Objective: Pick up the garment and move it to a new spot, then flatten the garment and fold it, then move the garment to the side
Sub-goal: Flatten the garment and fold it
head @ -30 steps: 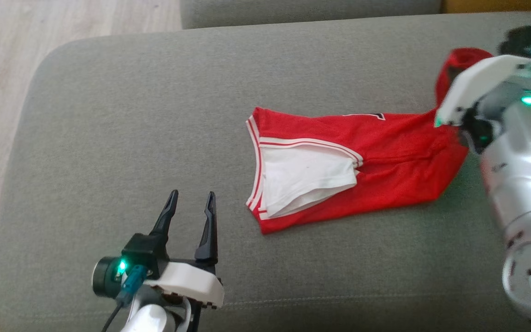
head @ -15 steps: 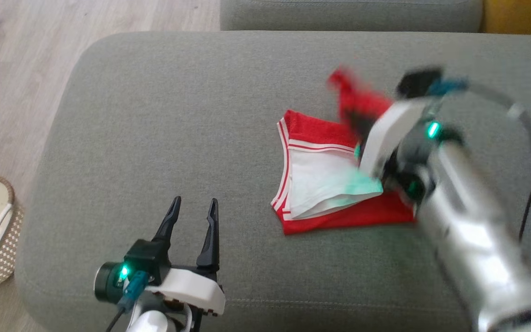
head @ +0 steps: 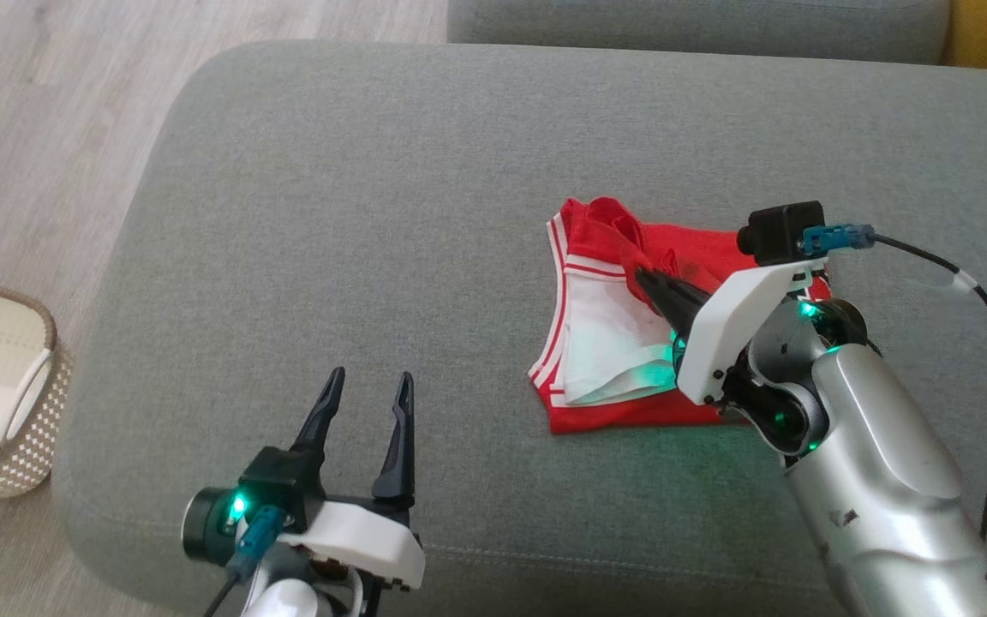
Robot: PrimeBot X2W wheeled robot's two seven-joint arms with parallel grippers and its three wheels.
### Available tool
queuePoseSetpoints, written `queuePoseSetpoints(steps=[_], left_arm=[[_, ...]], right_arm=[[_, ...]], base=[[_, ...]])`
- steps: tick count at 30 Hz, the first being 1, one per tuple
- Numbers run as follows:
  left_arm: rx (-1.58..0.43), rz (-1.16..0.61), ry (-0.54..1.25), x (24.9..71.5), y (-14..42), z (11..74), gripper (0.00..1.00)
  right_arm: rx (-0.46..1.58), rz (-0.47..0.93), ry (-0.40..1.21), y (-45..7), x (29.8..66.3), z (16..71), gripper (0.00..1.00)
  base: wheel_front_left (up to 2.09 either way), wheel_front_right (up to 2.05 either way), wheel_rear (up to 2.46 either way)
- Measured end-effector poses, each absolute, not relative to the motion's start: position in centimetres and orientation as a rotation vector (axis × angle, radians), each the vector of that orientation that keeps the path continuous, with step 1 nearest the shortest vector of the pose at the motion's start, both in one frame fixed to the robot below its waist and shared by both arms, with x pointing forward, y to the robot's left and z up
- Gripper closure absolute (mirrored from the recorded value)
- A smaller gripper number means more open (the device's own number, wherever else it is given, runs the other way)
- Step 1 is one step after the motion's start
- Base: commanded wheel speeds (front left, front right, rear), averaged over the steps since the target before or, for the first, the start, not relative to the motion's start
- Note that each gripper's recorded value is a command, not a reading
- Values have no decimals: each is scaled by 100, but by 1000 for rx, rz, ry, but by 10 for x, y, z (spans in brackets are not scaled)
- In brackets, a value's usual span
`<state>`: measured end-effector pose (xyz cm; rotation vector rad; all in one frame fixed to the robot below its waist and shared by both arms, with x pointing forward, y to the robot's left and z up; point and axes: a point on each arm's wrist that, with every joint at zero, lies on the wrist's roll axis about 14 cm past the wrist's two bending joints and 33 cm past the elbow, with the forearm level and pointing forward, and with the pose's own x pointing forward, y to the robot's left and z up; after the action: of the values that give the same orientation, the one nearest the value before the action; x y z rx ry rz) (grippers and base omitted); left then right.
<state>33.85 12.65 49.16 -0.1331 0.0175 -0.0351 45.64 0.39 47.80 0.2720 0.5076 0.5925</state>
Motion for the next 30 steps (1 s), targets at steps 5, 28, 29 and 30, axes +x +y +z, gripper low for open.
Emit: queuePoseSetpoints(steps=[5,28,29,30], left_arm=[[-134,-35,25,337,127,489,0],[-149,-9,8,338,130,494,0],[-150,-8,7,338,130,495,0],[-152,-7,7,338,130,495,0]], right_arm=[[290,598,493,11,459,478,100],[173,444,199,-51,510,521,4],[154,426,221,-61,510,514,42],[132,411,251,-68,509,505,82]], base=[[0,0,0],[0,0,0],[0,0,0],[0,0,0]])
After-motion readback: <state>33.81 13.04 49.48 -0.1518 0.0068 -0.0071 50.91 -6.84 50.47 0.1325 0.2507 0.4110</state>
